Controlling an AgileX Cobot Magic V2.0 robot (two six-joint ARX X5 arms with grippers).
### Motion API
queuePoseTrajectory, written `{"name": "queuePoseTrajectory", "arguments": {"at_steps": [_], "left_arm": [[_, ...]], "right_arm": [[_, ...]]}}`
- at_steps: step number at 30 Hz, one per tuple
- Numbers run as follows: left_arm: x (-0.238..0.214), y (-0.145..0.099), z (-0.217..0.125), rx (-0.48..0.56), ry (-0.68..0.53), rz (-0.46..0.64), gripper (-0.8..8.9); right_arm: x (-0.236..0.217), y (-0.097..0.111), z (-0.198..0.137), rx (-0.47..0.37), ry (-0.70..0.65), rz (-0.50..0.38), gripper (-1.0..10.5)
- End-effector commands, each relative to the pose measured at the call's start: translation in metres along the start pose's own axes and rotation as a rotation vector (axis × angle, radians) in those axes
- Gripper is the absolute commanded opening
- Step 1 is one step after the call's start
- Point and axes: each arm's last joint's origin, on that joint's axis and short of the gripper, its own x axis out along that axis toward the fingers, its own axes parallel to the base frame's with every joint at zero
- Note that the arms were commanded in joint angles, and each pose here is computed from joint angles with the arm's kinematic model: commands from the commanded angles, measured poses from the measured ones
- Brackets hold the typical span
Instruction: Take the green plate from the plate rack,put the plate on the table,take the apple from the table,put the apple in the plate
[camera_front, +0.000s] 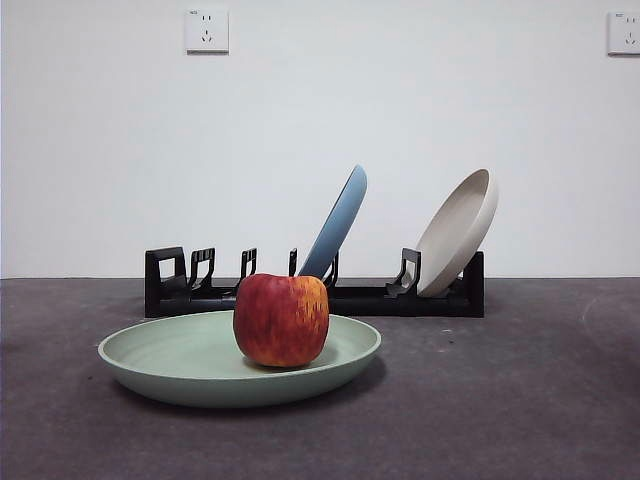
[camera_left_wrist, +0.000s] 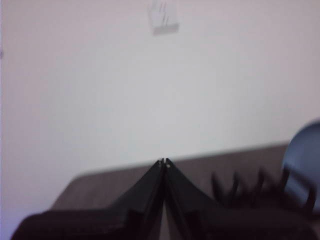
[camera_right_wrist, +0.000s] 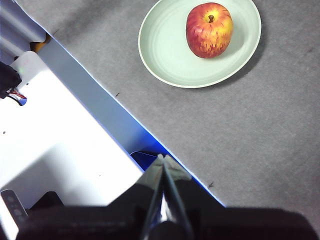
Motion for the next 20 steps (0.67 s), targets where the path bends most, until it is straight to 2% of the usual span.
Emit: {"name": "queuePoseTrajectory", "arguments": {"at_steps": [1,9,20], "left_arm": [[-0.002,-0.001,-0.030,0.002,0.047,0.028,-0.03],[-0.009,-0.004,-0.078,-0.018,0.103,0.050,-0.03],[-0.015,-0.009,-0.112,-0.050,0.245,0.033,-0.03]], "right_arm": [[-0.001,0.000,0.000,0.003,-0.006,0.001,0.0],[-0.001,0.000,0.000,0.003,-0.006,0.001,0.0],[-0.001,0.000,0.000,0.003,-0.007,0.001,0.0]]}}
